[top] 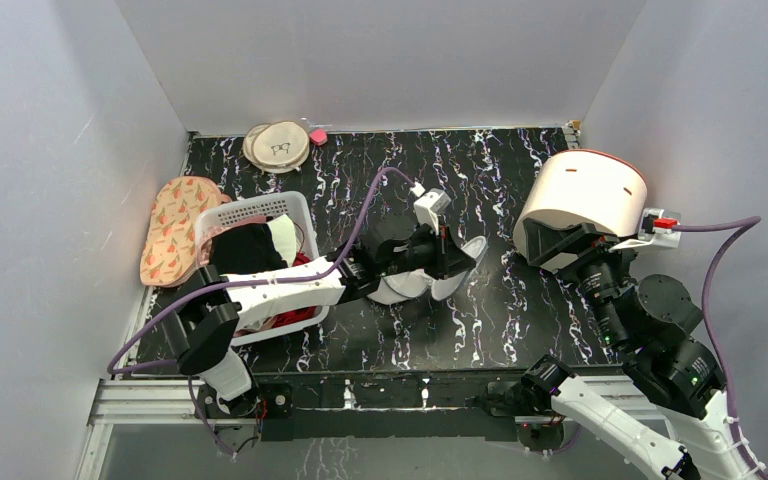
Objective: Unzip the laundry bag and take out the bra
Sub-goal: Close the laundry bag at the center of the board.
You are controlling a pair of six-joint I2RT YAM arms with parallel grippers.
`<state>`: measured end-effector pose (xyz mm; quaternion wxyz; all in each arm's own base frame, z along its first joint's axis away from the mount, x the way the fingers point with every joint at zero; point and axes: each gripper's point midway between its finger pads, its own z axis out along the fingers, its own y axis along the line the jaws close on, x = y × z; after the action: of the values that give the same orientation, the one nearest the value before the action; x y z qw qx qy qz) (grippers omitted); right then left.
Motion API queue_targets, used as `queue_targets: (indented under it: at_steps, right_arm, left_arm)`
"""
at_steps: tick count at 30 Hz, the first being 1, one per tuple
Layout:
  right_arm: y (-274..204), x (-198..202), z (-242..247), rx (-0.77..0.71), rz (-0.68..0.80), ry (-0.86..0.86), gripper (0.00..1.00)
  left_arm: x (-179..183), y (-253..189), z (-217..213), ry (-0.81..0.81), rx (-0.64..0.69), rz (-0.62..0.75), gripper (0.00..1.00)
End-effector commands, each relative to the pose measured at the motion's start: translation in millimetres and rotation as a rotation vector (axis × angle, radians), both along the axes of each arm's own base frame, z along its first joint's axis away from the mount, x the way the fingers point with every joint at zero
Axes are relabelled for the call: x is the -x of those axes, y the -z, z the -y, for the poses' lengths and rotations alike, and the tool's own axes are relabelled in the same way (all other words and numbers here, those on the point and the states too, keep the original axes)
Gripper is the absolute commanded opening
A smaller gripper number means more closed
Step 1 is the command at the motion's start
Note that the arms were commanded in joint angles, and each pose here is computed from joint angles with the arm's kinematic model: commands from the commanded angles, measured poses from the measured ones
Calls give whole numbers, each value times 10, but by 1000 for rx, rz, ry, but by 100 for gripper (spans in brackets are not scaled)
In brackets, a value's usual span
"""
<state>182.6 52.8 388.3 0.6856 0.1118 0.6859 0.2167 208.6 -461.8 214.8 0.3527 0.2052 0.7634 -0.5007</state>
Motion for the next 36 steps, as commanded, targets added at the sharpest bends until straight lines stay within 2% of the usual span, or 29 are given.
queue_targets:
  at_steps: [1,5,11,15,20,27,36]
  right_arm:
    - [-189,-22,-44,-41,44,-12,98]
    - [-169,-44,-81,-40,38,-20,98]
    - [-126,-91,-152,-32,27,-35,98]
    - [-84,-122,-193,-26,15,-42,98]
    - [-50,-163,-253,-22,8,-54,98]
    - [103,-258,-433,15,-37,-100,98]
    - [700,-470,-1057,108,-226,-294,98]
  left_arm:
    - [29,-668,-89,16,257,-13,0]
    - [53,-695,-199,7,296,-28,0]
    - [-146,-439,-557,-142,270,-95,0]
    - [-337,-131,-906,-272,288,-233,0]
    - [-450,1,-1245,-364,389,-342,0]
    - [-615,423,-1626,-532,298,-360,0]
    - [-612,941,-1928,-679,195,-451,0]
